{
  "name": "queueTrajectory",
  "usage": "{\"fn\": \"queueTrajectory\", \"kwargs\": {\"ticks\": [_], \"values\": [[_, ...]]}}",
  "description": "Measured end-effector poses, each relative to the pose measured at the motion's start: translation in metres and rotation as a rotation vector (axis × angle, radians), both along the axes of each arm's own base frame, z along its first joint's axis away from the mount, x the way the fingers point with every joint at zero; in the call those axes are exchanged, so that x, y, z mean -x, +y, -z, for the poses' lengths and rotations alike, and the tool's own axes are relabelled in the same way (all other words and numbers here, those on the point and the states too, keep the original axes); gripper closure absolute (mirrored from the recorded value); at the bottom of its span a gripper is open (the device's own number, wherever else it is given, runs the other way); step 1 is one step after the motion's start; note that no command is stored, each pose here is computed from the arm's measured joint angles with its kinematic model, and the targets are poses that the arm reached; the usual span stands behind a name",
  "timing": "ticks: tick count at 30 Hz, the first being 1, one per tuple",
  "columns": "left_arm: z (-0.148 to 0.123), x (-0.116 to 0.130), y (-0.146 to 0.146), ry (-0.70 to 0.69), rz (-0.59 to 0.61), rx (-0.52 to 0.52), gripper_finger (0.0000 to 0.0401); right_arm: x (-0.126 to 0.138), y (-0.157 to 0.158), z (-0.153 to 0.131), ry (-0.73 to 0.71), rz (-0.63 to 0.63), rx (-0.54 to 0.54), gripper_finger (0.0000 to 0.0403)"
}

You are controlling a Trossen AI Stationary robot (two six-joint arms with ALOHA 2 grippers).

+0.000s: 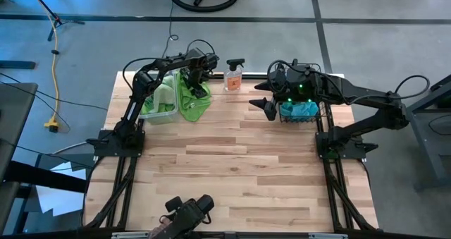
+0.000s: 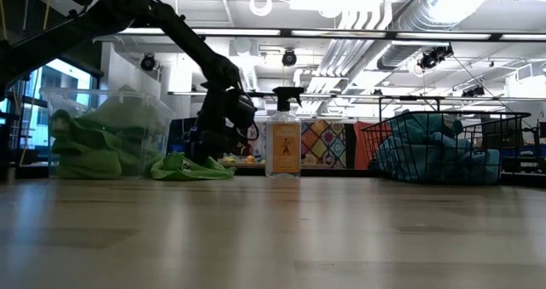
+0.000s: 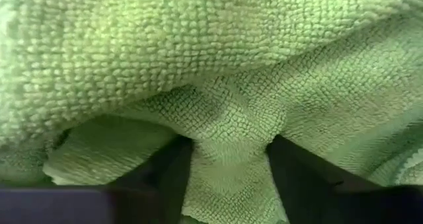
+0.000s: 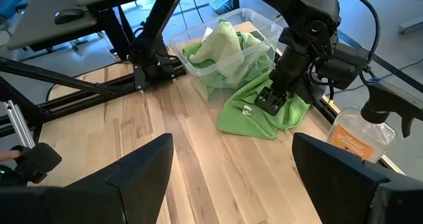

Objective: Sort microfiber towel by color & place in baskets
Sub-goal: Put the green microfiber cloth into the bin

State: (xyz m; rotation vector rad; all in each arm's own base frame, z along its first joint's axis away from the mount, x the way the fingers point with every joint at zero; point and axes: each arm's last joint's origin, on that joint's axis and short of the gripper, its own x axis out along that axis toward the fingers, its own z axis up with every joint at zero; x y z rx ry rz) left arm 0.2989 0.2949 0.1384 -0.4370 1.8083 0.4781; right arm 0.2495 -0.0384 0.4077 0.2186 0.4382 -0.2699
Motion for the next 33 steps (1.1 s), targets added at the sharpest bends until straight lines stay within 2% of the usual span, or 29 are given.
{"fn": "queueTrajectory", "kwargs": {"ticks": [2, 6, 7, 21, 28, 33], "values": [[0.000, -0.001, -0.001, 0.004, -0.005, -0.003, 0.0256, 0.000, 0.000, 0.000, 0.001, 0.000, 0.000, 0.0096], [0.001, -0.001, -0.002, -0.005, -0.024, 0.009, 0.0374, 0.000, 0.000, 0.000, 0.005, 0.000, -0.001, 0.0096], [0.001, -0.001, -0.001, -0.010, -0.029, 0.014, 0.0386, 0.000, 0.000, 0.000, 0.004, 0.000, -0.001, 0.0096], [-0.005, 0.001, -0.003, -0.021, 0.000, 0.040, 0.0400, 0.000, 0.000, 0.000, 0.001, 0.008, -0.017, 0.0096], [-0.045, 0.012, 0.002, -0.106, -0.026, -0.043, 0.0400, 0.000, 0.000, 0.000, 0.002, 0.005, -0.010, 0.0096], [-0.084, 0.026, 0.002, -0.180, -0.055, -0.123, 0.0401, 0.000, 0.000, 0.000, 0.002, 0.005, -0.010, 0.0096]]}}
